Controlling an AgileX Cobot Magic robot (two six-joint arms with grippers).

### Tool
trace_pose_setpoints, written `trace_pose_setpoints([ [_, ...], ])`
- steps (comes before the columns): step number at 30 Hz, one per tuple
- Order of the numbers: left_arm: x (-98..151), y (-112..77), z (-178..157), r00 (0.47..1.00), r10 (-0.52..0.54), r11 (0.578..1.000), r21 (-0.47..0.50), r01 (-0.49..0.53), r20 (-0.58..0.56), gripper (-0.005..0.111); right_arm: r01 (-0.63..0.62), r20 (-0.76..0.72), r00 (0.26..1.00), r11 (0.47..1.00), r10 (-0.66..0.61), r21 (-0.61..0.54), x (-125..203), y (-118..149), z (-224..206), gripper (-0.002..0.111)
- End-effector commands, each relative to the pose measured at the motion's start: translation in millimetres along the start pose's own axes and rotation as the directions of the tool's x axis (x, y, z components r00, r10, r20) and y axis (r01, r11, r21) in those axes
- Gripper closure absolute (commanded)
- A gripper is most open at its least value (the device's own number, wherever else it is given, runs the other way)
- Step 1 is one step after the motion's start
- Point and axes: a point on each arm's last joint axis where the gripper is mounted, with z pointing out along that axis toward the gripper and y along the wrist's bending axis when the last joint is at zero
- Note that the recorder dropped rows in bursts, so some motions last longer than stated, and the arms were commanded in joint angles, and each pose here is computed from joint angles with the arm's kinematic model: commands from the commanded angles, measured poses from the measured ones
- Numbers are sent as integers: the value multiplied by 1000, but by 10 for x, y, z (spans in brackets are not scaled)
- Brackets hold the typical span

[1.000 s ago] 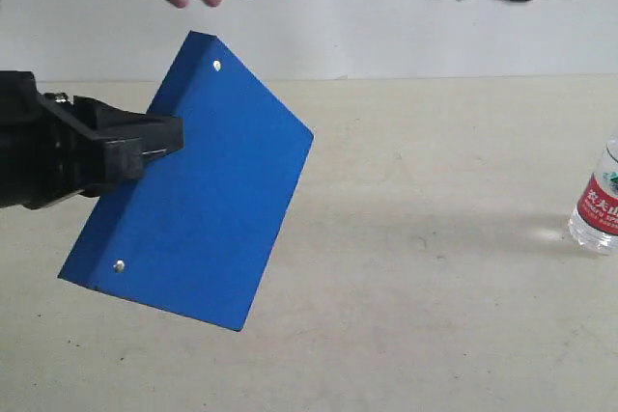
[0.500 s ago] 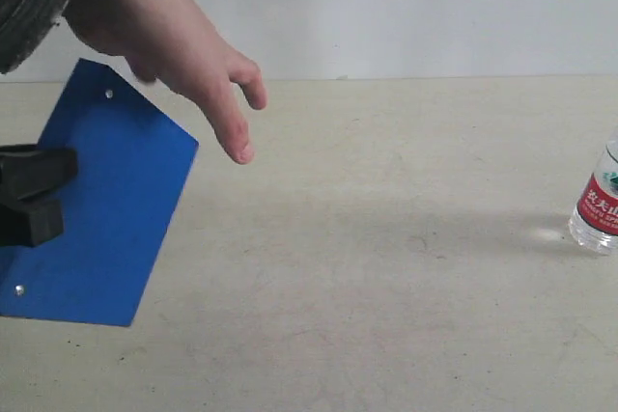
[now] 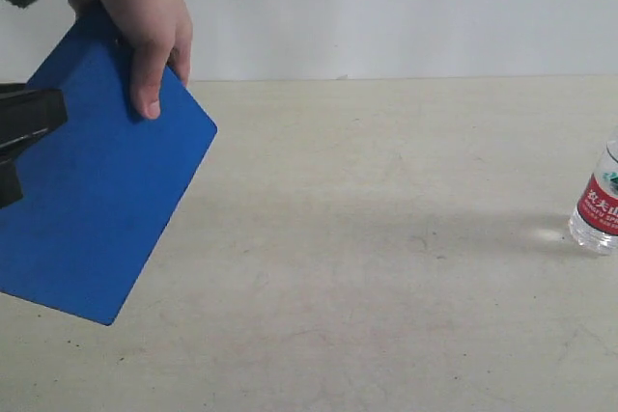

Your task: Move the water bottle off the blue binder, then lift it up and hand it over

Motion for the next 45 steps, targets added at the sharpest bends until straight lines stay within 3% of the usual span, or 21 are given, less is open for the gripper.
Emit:
trace_pose_setpoints([
  [1, -83, 48, -58, 998, 23, 998, -56, -20, 55, 102, 1, 7, 1000, 1000, -1, 11, -1, -16, -14, 109],
  [5, -67, 48, -30, 999, 24, 998, -58, -21, 42, 97, 1, 7, 1000, 1000, -1, 11, -1, -16, -14, 109],
  [11, -48, 41, -1, 999, 25, 998, -51, -24, 25, 65, 1, 7, 1000, 1000, -1, 11, -1, -16, -14, 109],
  [14, 40, -5, 7, 1000, 26, 1000, 7, -26, -14, 54, 1, 7, 1000, 1000, -1, 11, -1, -16, -14, 109],
  [18, 356, -59, -1, 991, 34, 995, 102, -21, -128, 61, 3, 2, 1000, 1000, -3, 15, 3, -20, -14, 109],
  [19, 422, -29, -3, 989, 35, 997, 78, -24, -143, 66, 6, 0, 1000, 1000, -6, 19, 5, -24, -14, 109],
  [21, 527, 146, -3, 989, 30, 994, -96, -44, -142, 84, 8, -1, 1000, 1000, -8, 23, 6, -27, -14, 109],
  [23, 489, 354, -14, 997, -16, 944, -330, -12, -82, 102, 11, 0, 1000, 1000, -11, 28, 5, -31, -14, 109],
  [27, 344, 612, -44, 997, 73, 771, -633, -74, -28, 102, 13, 2, 1000, 999, -13, 29, 3, -33, -14, 109],
  [29, 281, 641, -1, 978, 182, 712, -672, -204, -105, 102, 13, 2, 1000, 999, -13, 29, 3, -33, -14, 109],
  [32, 205, 668, 121, 880, 359, 608, -637, -474, -312, 102, 13, 2, 1000, 999, -13, 29, 3, -33, -14, 109],
  [35, 106, 794, 177, 827, 384, 516, -647, -561, -411, 102, 13, 2, 1000, 999, -13, 29, 3, -33, -14, 109],
  [41, 40, 1195, -49, 862, 240, 370, -779, -506, -445, 102, 6, -29, 1000, 1000, -6, 30, 37, -38, -26, 109],
  [43, 21, 1281, -157, 891, 195, 338, -825, -453, -409, 102, 6, -61, 998, 999, -4, 37, 67, -46, -31, 109],
  [45, 1, 1325, -260, 920, 153, 341, -854, -392, -361, 102, 5, -92, 996, 999, -2, 42, 96, -50, -33, 109],
])
